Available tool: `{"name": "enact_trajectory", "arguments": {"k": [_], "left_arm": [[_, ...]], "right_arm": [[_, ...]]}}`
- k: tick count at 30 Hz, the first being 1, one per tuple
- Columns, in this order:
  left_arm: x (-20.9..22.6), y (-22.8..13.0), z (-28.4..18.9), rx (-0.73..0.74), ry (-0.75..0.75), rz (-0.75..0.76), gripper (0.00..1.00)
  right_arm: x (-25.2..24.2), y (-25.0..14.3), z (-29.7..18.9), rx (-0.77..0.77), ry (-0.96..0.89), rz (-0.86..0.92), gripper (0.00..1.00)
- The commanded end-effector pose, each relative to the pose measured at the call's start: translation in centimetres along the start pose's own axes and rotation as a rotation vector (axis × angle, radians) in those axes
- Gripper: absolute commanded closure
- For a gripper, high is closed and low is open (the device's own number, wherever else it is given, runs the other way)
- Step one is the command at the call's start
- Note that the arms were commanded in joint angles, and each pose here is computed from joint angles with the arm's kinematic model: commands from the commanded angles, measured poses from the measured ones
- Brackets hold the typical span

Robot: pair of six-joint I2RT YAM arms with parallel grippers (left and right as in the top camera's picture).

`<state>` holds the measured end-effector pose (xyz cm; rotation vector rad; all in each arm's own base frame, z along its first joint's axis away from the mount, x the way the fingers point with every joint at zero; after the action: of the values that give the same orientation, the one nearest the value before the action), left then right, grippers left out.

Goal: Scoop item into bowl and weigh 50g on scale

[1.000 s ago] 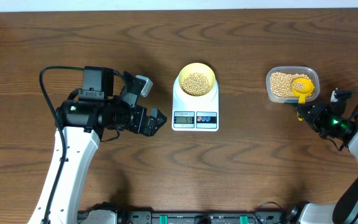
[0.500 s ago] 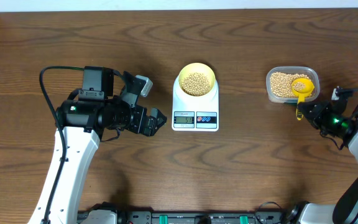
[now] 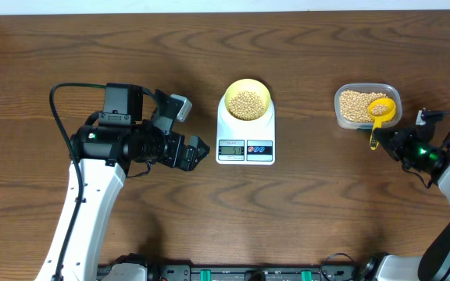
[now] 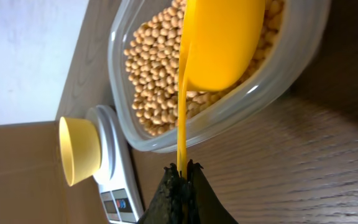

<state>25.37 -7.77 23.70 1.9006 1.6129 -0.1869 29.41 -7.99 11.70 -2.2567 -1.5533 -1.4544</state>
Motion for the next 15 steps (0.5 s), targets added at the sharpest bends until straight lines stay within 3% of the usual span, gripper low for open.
{"name": "enact_trajectory", "arguments": {"k": [1, 10, 15], "left_arm": [[0.3, -0.1, 0.1, 0.008, 0.011, -0.005, 0.02], [0.3, -0.1, 0.1, 0.008, 0.011, -0.005, 0.02], [0.3, -0.1, 0.1, 0.008, 0.011, -0.005, 0.02]], "right_arm": [[2.0, 1.4, -1.1, -0.041, 0.058, -0.05, 0.98], [5.4, 2.4, -2.4, -0.095, 0.062, -0.168, 0.98], [6.0, 1.9, -2.3, -0.067, -0.031, -0.191, 0.99]]}}
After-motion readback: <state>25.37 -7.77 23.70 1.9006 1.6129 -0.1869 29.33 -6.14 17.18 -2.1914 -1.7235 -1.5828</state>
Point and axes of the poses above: each gripper's point midway between its finger pads, its own z axis out along the fingers, its own x axis along the line the jaws close on, y = z × x, the point moved 7 cm from there along -z, back along the fingers, and after that the axes turned 14 degrees about -z, right-handed, at the moved point
